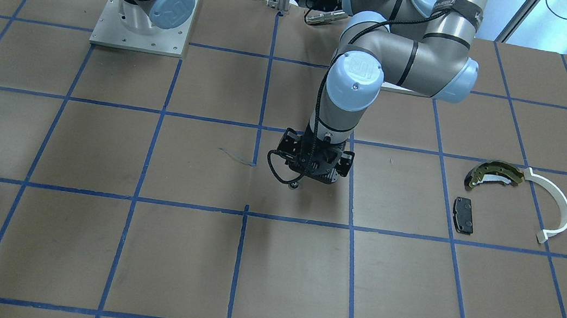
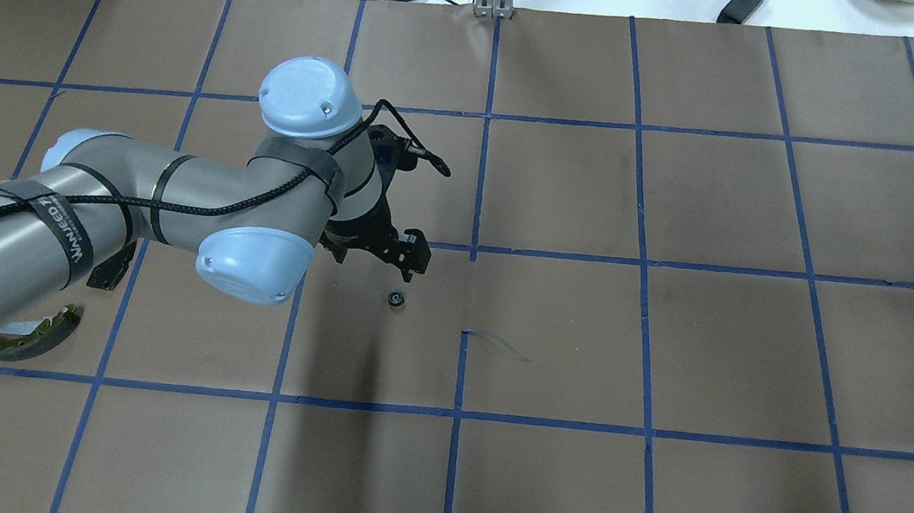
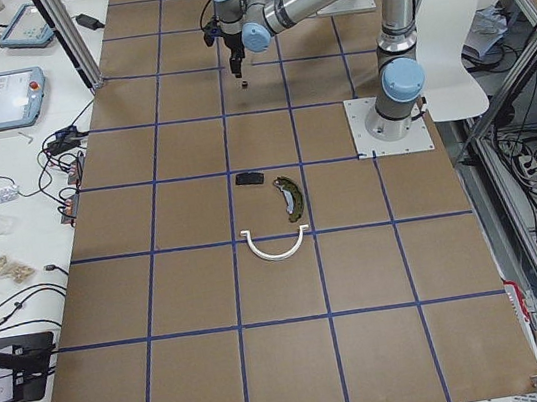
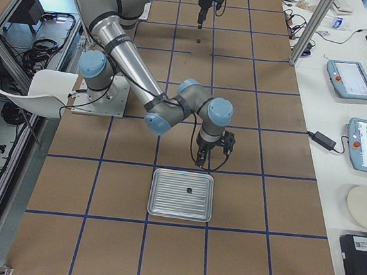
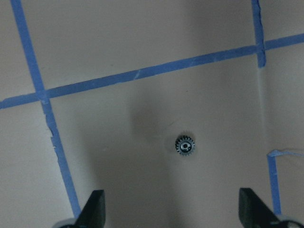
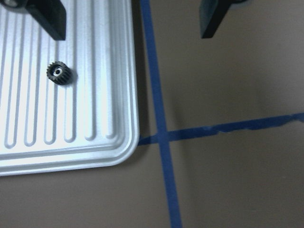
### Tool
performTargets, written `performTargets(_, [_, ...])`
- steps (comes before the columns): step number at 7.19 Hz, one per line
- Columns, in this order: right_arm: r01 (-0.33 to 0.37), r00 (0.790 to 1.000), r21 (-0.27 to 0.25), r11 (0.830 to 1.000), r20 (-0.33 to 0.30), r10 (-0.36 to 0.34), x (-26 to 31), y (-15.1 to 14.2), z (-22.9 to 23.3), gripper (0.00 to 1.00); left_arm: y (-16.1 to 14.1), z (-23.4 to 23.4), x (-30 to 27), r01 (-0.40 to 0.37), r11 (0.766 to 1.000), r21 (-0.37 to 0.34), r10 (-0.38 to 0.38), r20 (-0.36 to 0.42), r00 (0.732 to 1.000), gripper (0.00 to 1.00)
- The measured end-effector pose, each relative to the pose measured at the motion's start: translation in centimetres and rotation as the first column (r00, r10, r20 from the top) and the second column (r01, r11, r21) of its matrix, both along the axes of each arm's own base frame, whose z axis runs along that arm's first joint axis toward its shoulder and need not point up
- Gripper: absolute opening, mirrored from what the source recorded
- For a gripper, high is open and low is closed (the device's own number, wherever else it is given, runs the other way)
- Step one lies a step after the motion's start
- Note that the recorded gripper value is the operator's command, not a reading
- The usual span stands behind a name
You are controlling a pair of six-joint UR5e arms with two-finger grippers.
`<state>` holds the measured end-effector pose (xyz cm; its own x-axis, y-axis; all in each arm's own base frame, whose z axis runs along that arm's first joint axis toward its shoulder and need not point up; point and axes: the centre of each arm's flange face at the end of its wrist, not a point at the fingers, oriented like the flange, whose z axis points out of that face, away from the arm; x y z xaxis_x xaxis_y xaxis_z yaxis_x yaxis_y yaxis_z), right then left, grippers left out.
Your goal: Place bearing gear from tray to pile
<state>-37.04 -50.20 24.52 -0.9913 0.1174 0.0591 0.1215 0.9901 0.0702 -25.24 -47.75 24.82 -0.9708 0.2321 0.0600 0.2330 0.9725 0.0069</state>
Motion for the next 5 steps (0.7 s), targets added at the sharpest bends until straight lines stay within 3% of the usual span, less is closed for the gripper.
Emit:
performTargets(1, [-0.003,1.000,-0.002,1.000,-0.003,0.003,-2.8,1.3,-1.6,0.99,-0.4,-1.2,-0.3,0.003,1.000,-0.008,-0.003,0.000,1.000,0.95])
performTargets(2, [-0.012,1.000,-0.006,1.000,-0.014,0.012,-4.4,1.7,-3.1,0.97,-0.7,-2.3,-0.4,0.004,1.000,-0.009,-0.004,0.005,1.000,0.83])
performTargets(5, [-0.082,0.996,-0.026,0.996,-0.042,0.081,-6.5,1.2,-6.1,0.70,-1.0,-4.4,-0.4,0.014,1.000,0.007,-0.014,0.037,0.999,0.77])
